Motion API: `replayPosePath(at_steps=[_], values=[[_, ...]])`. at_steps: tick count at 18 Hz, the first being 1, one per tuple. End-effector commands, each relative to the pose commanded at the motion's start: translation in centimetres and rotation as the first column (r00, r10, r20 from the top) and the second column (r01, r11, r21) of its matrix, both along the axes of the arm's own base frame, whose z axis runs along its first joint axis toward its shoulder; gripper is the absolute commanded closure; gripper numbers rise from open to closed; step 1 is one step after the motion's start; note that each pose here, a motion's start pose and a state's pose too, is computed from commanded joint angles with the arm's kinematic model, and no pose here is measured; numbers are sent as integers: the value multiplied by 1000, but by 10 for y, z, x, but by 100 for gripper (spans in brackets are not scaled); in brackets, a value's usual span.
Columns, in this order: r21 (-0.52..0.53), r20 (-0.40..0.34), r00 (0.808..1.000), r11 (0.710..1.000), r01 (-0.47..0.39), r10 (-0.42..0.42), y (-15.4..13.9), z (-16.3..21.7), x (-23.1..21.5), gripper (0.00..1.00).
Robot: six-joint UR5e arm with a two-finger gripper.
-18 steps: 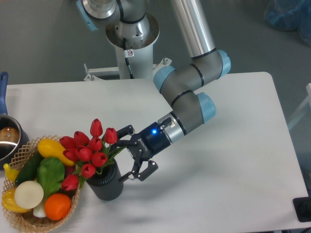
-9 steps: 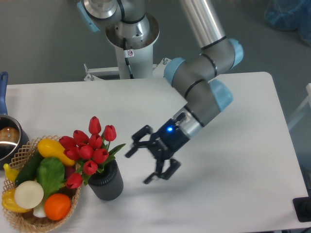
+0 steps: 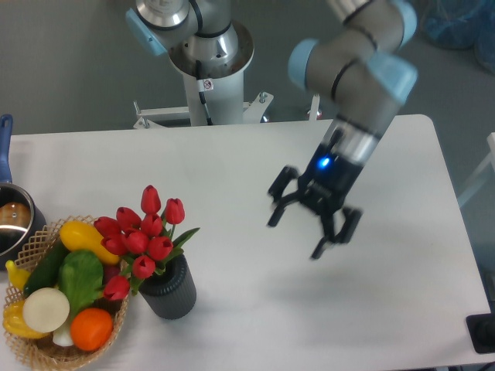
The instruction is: Insert the flowers into the vase
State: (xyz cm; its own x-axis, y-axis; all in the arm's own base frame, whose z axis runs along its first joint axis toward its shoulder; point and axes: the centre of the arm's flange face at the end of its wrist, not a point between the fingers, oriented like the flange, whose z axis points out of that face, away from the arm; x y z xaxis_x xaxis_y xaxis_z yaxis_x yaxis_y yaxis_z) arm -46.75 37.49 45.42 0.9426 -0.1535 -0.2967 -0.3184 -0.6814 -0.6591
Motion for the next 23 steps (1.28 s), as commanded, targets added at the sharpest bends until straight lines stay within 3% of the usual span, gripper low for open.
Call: replayPosePath(at_steps=[2, 5, 12, 16, 23], values=[[-105, -85, 992, 990, -97, 89, -23, 22, 5, 0], [-256, -200, 965, 942, -216, 167, -45, 42, 15, 0], [-472, -307, 926, 810, -348, 219, -81, 53, 23, 0], [-607, -322, 947, 771, -193, -17, -116, 59, 21, 0], [-649, -296, 949, 752, -116, -108, -140, 60, 18, 0]])
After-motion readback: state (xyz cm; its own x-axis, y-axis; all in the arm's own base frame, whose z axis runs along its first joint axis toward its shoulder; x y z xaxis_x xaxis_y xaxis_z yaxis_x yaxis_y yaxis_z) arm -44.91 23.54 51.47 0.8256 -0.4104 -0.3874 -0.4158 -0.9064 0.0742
